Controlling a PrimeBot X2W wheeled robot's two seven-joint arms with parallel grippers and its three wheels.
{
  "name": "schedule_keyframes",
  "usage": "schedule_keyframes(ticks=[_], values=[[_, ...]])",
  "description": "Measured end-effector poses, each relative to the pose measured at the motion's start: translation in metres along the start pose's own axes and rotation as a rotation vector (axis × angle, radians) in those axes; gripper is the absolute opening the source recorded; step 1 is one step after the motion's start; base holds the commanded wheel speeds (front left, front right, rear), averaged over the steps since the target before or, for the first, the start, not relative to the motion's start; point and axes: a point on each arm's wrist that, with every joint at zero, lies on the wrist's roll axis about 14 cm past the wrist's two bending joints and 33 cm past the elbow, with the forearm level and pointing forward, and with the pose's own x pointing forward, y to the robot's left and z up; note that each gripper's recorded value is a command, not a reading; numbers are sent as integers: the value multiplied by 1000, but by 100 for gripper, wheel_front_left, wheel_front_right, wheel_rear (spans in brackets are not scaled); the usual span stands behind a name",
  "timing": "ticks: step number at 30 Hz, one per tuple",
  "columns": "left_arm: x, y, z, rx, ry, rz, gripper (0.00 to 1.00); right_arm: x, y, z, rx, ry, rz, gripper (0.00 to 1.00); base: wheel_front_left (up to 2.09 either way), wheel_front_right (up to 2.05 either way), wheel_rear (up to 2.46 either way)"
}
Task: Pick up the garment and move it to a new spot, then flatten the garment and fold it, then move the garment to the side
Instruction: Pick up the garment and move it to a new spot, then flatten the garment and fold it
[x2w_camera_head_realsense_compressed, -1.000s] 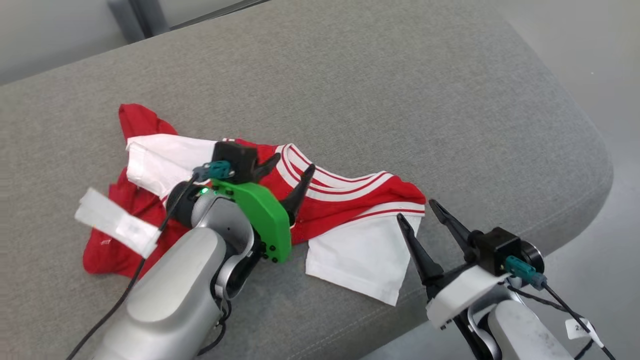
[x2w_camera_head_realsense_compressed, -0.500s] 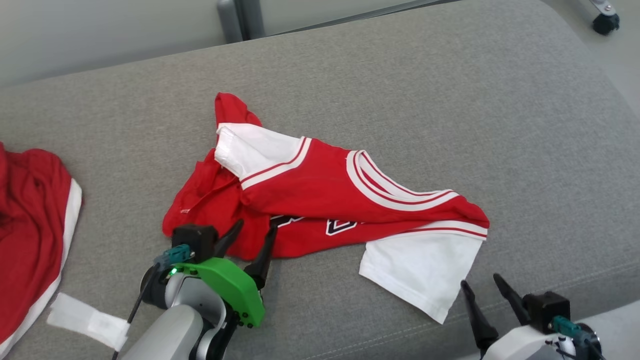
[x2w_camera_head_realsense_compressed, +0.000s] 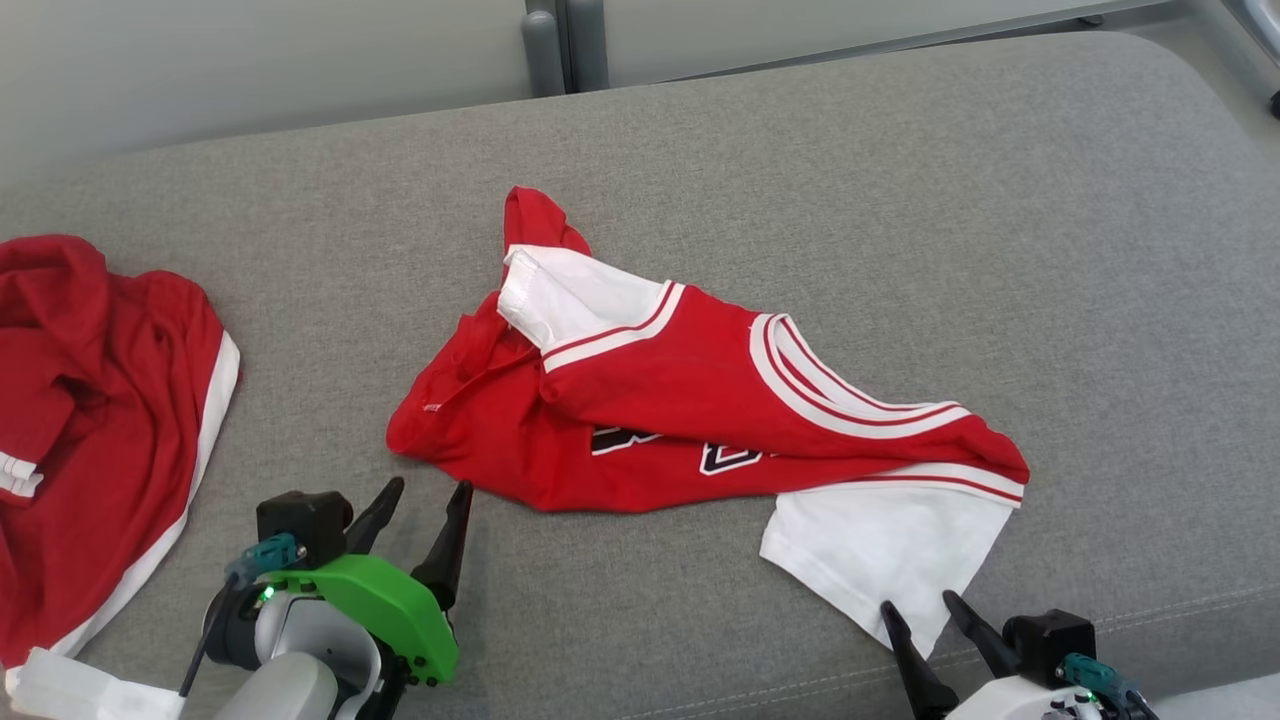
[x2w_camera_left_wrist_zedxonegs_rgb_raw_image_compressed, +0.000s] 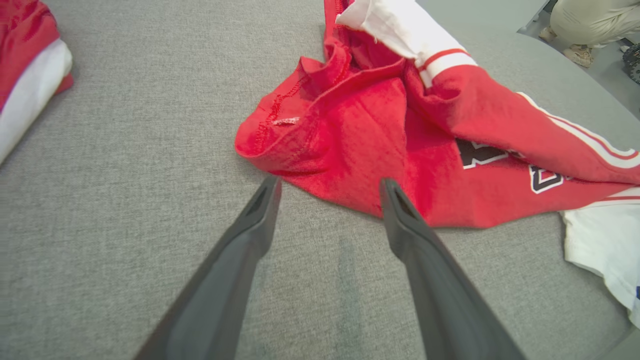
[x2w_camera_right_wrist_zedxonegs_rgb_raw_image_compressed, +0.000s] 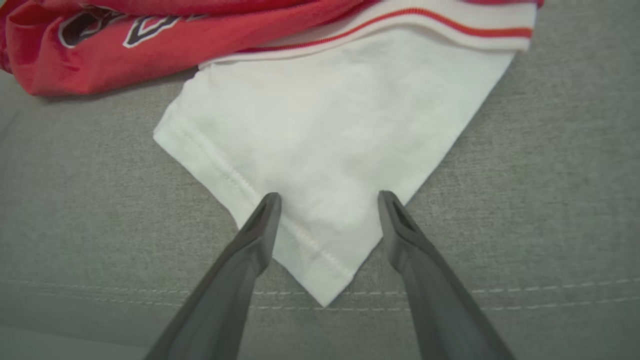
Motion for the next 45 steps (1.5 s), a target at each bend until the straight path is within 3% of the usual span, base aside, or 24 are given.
schedule_keyframes(ticks=[12, 22, 34, 40, 43, 45], values=[[0, 24, -1, 19, 24, 53, 100, 7, -2, -1, 13, 13, -3, 100, 0, 0, 0], [10, -3, -6, 25, 33, -21, 100, 15, -17, 8, 29, -6, -47, 100, 0, 0, 0], [13, -5, 5, 31, -4, -28, 100, 12, -37, 8, 12, -4, -105, 100, 0, 0, 0], [13, -4, 7, 30, -10, -25, 100, 12, -30, 4, 5, 8, -78, 100, 0, 0, 0], [13, -4, 7, 31, -11, -24, 100, 14, -24, 4, 3, 11, -61, 5, 0, 0, 0], [13, -3, 8, 32, -13, -16, 100, 18, -21, 7, 6, 3, -50, 0, 0, 0, 0]])
